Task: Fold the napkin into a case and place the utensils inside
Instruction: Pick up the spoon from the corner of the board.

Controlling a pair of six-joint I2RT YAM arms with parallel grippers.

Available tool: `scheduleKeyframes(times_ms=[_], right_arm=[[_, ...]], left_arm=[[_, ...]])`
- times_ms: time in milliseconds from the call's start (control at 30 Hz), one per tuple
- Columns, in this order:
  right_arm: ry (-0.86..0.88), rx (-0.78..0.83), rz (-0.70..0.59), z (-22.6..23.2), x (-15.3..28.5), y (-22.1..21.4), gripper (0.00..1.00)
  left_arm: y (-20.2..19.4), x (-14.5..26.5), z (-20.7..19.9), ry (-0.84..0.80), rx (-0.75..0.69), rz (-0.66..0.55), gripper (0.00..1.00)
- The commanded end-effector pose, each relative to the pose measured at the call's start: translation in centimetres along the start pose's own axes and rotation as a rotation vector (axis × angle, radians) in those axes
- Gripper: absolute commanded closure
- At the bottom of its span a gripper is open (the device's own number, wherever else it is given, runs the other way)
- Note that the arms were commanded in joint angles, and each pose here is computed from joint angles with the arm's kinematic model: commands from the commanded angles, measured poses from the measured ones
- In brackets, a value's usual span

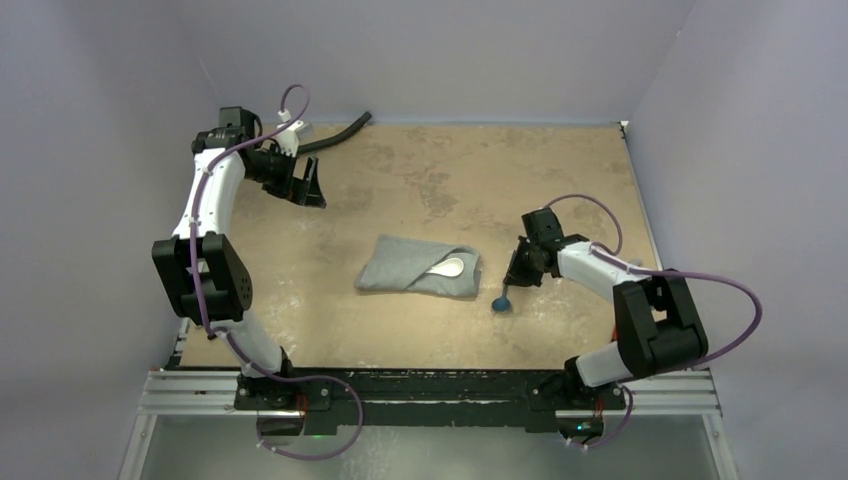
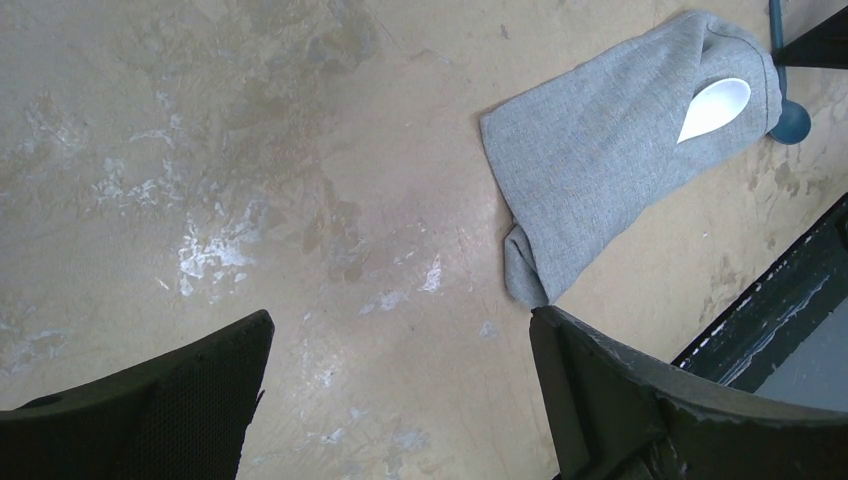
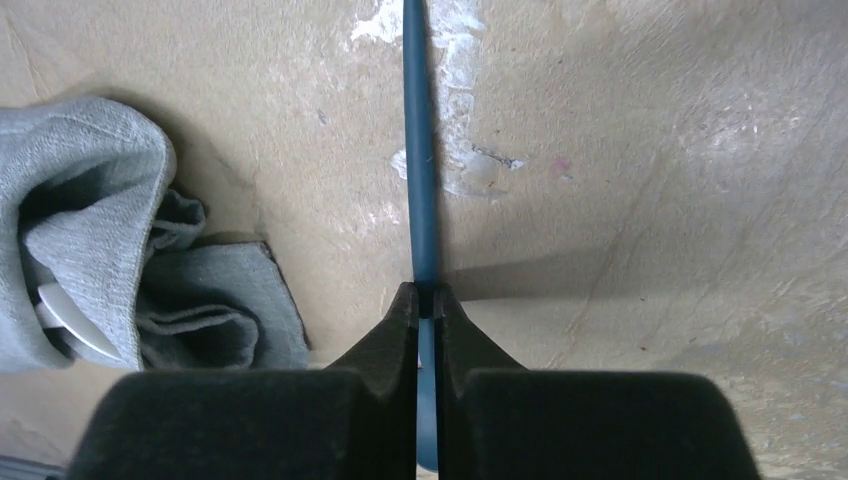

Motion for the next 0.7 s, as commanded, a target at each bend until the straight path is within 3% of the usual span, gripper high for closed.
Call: scheduleKeyframes(times_ms=[0,167,333,467,667], right_arm=[[-0.118,0.025,0.021,-1.5,-0.9,-0.6,1.00],[-0.114,0.091,-0.120,0.6,1.8,3.9,1.00],[0.080,0.215,-0.281,5.9,7.7,9.1,1.00],[0.362,0.354,-0.228,11.5,11.1,9.4,1.00],[0.721,0.570,-0.054,20.0,14.2,6.2,1.00]], left_arm=[[1.3,0.5,-0.3,-0.015,-0.040,-0.043,0.02],[1.6,0.0,-0.9,-0.116,-0.089,-0.057,0.01],[1.9,-0.4,-3.7,-0.281,-0.278,-0.074,0.01],[1.5,-0.1,-6.3,-0.362,-0.658,-0.152,0.01],[2.0,0.4,-8.8,-0.148,-1.259,-0.192,0.01]])
Point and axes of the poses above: each gripper's point midway between its finger pads, its own x axis back along the fingers, its own z axis along the line the jaws close on, y = z × x, the point moved 5 cm from there along x, back along the fingers, and after that the axes turned 4 degrees about x, right-handed, at the moved point
